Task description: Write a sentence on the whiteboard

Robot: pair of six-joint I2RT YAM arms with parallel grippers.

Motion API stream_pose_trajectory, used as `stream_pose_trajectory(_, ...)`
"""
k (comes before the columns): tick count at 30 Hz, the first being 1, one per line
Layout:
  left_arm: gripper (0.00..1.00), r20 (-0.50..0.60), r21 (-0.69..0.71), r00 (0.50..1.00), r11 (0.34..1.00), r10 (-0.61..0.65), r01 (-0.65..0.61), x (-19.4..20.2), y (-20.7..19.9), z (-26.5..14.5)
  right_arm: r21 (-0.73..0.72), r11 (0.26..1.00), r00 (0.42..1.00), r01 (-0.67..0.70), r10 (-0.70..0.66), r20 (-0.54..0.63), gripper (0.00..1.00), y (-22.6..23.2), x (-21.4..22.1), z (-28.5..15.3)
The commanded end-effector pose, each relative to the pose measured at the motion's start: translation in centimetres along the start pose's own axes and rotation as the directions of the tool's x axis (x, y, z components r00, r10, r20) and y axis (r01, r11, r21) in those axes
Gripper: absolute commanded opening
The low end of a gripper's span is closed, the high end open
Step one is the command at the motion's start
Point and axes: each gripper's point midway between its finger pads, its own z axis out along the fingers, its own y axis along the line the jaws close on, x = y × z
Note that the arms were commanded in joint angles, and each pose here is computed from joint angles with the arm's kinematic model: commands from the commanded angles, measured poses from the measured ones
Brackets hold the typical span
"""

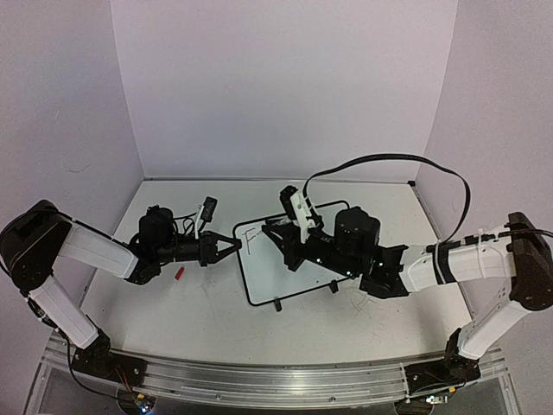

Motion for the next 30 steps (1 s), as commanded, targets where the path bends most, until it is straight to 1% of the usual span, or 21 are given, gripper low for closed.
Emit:
stream_pose_trajectory(1,0.00,0.038,0.014,0.997,0.998,0.061,-0.061,-2.0,-1.0,0.1,-0.001,1.000,1.000,0.017,-0.017,0.006,0.00,-0.1,-0.3,1.1)
stream_pose_trajectory(3,0.00,0.038,0.010,0.998,0.998,0.059,-0.059,-2.0,-0.9,0.1,0.001,1.000,0.999,0.005,-0.005,-0.035,0.00,-0.1,0.6,2.2)
stream_pose_trajectory(6,0.00,0.040,0.004,0.998,0.998,0.057,-0.057,-2.1,-0.9,0.1,0.002,1.000,0.999,-0.012,0.012,-0.052,0.00,0.0,1.1,2.6)
stream_pose_trajectory(12,0.00,0.036,-0.001,0.998,0.999,0.052,-0.052,-2.0,-0.7,0.2,0.092,0.996,0.998,-0.015,0.020,-0.055,0.00,-1.6,2.0,2.0)
stream_pose_trajectory(22,0.00,0.030,-0.003,0.998,0.999,0.050,-0.050,-2.0,-0.5,0.3,0.124,0.992,0.998,-0.038,0.045,-0.054,0.00,-2.3,2.3,2.1)
stream_pose_trajectory(25,0.00,0.032,-0.007,0.998,0.999,0.052,-0.052,-1.9,-0.5,0.2,0.139,0.987,0.994,-0.081,0.089,-0.056,0.00,-2.9,2.6,2.3)
stream_pose_trajectory(30,0.00,0.033,-0.004,0.998,0.998,0.057,-0.057,-2.1,-0.7,0.2,0.125,0.991,0.996,-0.058,0.066,-0.067,0.00,-2.8,2.8,2.6)
